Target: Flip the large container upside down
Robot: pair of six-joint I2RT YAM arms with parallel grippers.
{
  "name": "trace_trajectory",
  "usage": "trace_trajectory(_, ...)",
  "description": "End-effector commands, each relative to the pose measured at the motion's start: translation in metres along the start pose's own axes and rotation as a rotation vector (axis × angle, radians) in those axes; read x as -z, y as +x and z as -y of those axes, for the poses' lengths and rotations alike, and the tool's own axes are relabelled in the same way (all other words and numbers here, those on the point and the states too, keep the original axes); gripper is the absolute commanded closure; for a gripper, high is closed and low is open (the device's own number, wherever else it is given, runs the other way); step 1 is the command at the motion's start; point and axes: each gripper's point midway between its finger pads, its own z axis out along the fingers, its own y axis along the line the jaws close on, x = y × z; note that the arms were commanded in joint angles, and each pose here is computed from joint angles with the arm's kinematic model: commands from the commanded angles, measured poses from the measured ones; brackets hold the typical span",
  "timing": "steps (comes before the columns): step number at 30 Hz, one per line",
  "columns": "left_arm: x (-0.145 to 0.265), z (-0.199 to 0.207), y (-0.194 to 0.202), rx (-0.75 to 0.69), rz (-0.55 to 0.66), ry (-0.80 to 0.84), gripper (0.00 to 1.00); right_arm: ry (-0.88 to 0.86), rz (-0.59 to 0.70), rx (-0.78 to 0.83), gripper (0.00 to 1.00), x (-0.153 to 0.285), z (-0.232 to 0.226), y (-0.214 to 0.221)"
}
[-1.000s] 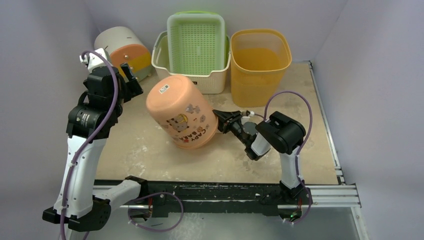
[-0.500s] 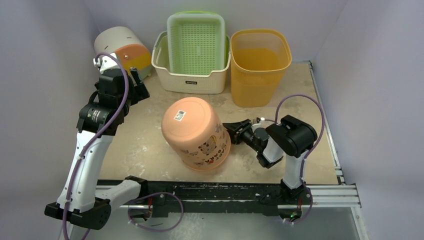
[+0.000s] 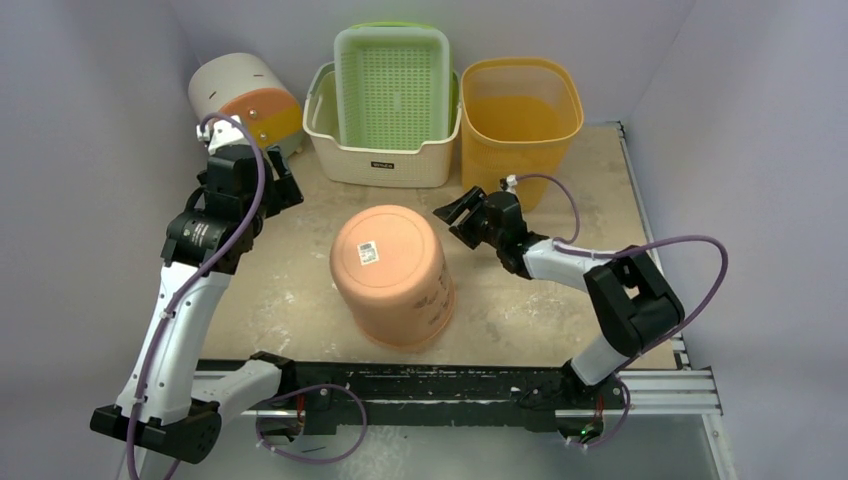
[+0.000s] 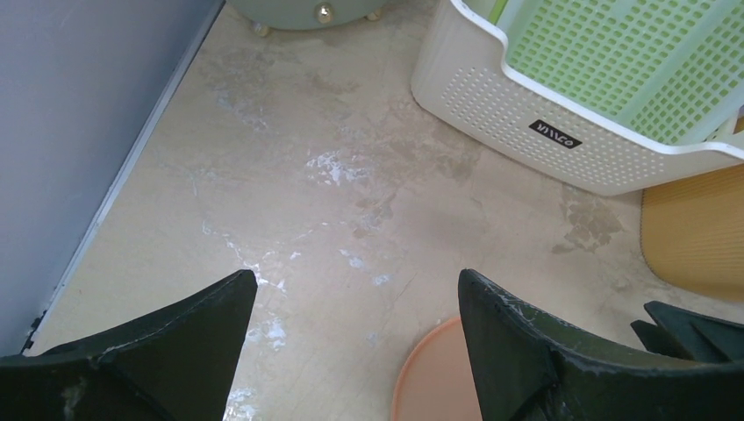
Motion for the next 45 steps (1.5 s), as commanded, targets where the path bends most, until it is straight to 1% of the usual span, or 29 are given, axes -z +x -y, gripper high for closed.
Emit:
trace_trajectory(1,0.004,-0.003,-0.001,0.026,0.034,0.004,0.17,0.317,0.003,0.174,0.31,0.012,0.057,-0.01)
trace_trajectory(4,0.004,-0.007,0.015,0.032,-0.008,-0.001,0.17,0.344,0.04,0.236,0.29,0.015,0.042,-0.027)
trace_trajectory(5,0.003,-0.009,0.027,0.033,-0.04,-0.002,0.17,0.359,0.045,0.292,0.28,0.016,0.035,-0.035)
trace_trajectory(7,0.002,-0.012,0.05,0.034,-0.098,0.003,0.17,0.381,0.086,0.386,0.27,0.019,0.012,-0.058)
trace_trajectory(8,0.001,-0.015,0.062,0.034,-0.125,0.003,0.17,0.383,0.135,0.434,0.26,0.022,-0.008,-0.076)
trace_trajectory(13,0.002,-0.024,0.109,0.032,-0.223,0.016,0.18,0.352,0.173,0.589,0.18,0.048,-0.07,-0.108)
trace_trajectory(16,-0.006,-0.019,0.133,0.051,-0.268,0.047,0.2,0.283,0.206,0.635,0.04,0.069,-0.108,-0.118)
trace_trajectory(17,-0.01,-0.015,0.14,0.068,-0.278,0.065,0.21,0.266,0.215,0.646,0.01,0.076,-0.118,-0.119)
trace_trajectory(23,-0.028,0.026,0.157,0.21,-0.304,0.215,0.26,0.183,0.275,0.703,0.0,0.115,-0.167,-0.135)
trace_trajectory(26,-0.027,0.048,0.161,0.2,-0.325,0.297,0.27,0.162,0.314,0.751,0.0,0.131,-0.19,-0.148)
trace_trajectory(28,-0.022,0.063,0.165,0.186,-0.338,0.363,0.27,0.143,0.302,0.777,0.0,0.138,-0.202,-0.149)
trace_trajectory(32,-0.013,0.081,0.18,0.132,-0.386,0.44,0.28,0.113,0.35,0.799,0.0,0.15,-0.228,-0.162)
trace_trajectory(35,-0.004,0.075,0.197,0.051,-0.441,0.435,0.28,0.116,0.366,0.81,0.0,0.153,-0.235,-0.168)
trace_trajectory(39,0.009,0.05,0.218,-0.014,-0.5,0.4,0.28,0.121,0.359,0.818,0.0,0.152,-0.235,-0.168)
trace_trajectory(42,0.021,0.039,0.232,-0.018,-0.541,0.404,0.28,0.131,0.345,0.814,0.0,0.149,-0.23,-0.168)
trace_trajectory(45,0.029,0.044,0.24,0.01,-0.56,0.471,0.28,0.133,0.339,0.811,0.0,0.147,-0.229,-0.169)
